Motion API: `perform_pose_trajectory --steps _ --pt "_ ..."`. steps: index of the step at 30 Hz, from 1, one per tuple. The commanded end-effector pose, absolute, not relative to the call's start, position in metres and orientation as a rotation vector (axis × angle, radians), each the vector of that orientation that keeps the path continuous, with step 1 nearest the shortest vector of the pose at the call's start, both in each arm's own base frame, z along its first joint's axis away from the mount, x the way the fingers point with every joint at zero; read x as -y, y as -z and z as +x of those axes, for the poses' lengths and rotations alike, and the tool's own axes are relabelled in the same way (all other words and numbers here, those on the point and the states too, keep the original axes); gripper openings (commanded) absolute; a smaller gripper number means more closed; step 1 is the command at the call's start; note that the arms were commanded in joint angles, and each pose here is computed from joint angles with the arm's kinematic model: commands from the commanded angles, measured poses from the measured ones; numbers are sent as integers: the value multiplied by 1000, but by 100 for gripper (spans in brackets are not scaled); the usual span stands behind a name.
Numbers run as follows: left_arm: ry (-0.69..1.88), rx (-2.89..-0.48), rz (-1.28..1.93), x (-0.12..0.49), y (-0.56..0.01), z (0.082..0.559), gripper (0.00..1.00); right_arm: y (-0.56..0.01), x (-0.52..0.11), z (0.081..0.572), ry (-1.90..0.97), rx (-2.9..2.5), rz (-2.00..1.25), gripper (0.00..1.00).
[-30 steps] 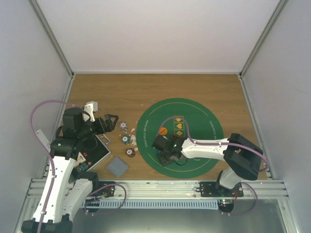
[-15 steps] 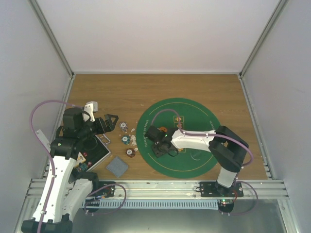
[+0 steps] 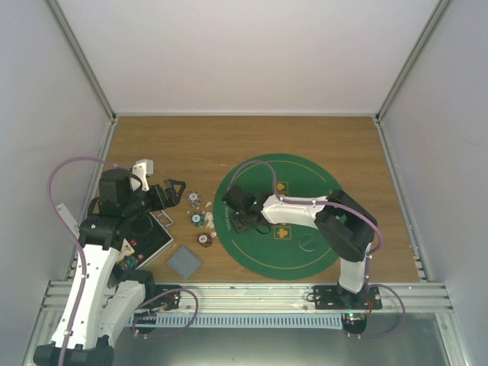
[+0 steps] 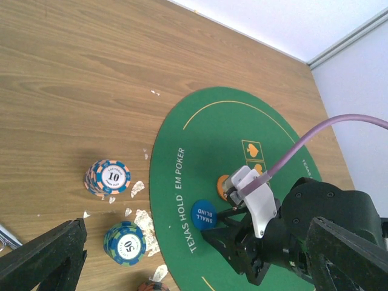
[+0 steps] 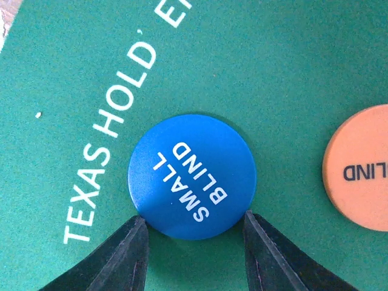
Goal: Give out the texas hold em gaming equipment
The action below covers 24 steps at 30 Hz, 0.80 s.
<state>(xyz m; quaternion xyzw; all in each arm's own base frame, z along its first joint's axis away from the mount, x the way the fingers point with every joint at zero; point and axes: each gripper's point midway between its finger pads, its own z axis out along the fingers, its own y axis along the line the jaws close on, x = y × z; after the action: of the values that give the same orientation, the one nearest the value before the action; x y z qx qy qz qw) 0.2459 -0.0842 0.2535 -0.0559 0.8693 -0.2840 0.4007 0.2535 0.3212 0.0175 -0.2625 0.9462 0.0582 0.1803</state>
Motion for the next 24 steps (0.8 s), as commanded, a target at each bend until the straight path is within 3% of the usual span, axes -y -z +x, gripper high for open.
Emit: perform_pose_trajectory --steps 1,12,18,24 --pt "708 -2156 -138 82 -266 248 99 8 -313 257 -101 -2693 -763 45" --pt "692 -2149 -145 80 -268 248 99 -101 -304 280 -182 -2543 -609 63" --pt "698 -2146 -143 80 -269 248 99 -78 -260 288 -135 -2621 -463 60" --pt "697 -2149 -140 80 -268 247 99 -47 -261 288 -156 -2685 -437 58"
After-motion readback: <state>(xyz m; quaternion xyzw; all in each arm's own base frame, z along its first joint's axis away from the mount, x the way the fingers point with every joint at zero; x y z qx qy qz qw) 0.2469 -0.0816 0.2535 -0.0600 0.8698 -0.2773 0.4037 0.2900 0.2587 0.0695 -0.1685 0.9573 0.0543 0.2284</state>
